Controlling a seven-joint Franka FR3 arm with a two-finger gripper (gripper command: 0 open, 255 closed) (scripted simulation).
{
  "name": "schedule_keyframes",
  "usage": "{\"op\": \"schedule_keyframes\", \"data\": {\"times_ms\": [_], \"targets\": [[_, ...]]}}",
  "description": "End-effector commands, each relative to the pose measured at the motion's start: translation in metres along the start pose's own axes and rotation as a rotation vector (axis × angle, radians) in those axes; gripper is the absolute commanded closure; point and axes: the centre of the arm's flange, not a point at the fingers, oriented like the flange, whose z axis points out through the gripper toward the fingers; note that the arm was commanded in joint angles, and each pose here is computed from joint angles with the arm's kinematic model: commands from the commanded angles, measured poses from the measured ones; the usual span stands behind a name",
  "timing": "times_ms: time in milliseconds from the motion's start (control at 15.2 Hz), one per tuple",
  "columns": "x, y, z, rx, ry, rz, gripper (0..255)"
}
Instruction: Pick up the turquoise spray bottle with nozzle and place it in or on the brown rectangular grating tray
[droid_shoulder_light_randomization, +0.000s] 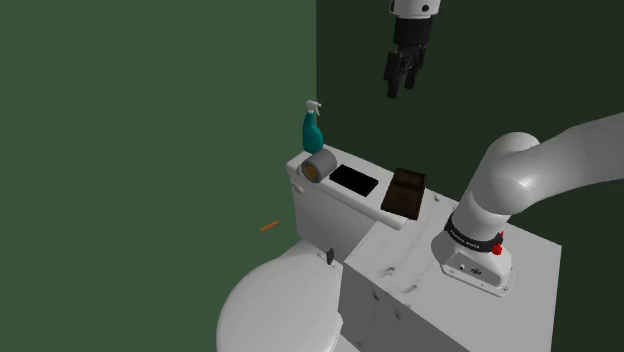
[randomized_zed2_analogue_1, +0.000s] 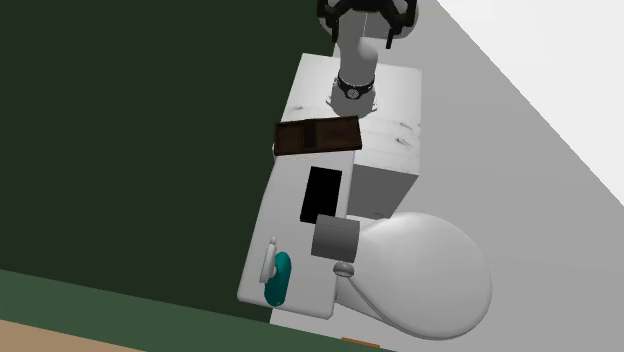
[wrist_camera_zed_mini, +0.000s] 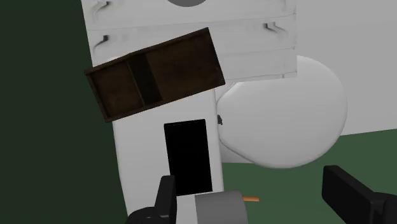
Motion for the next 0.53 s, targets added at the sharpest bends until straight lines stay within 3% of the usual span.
{"op": "schedule_keyframes", "data": {"times_ms": [0, 462], "targets": [[0.0, 0.0, 0.0, 0.0, 0.0, 0.0, 0], [0.087, 0.015, 0.027, 0.0, 0.0, 0.02, 0]]}}
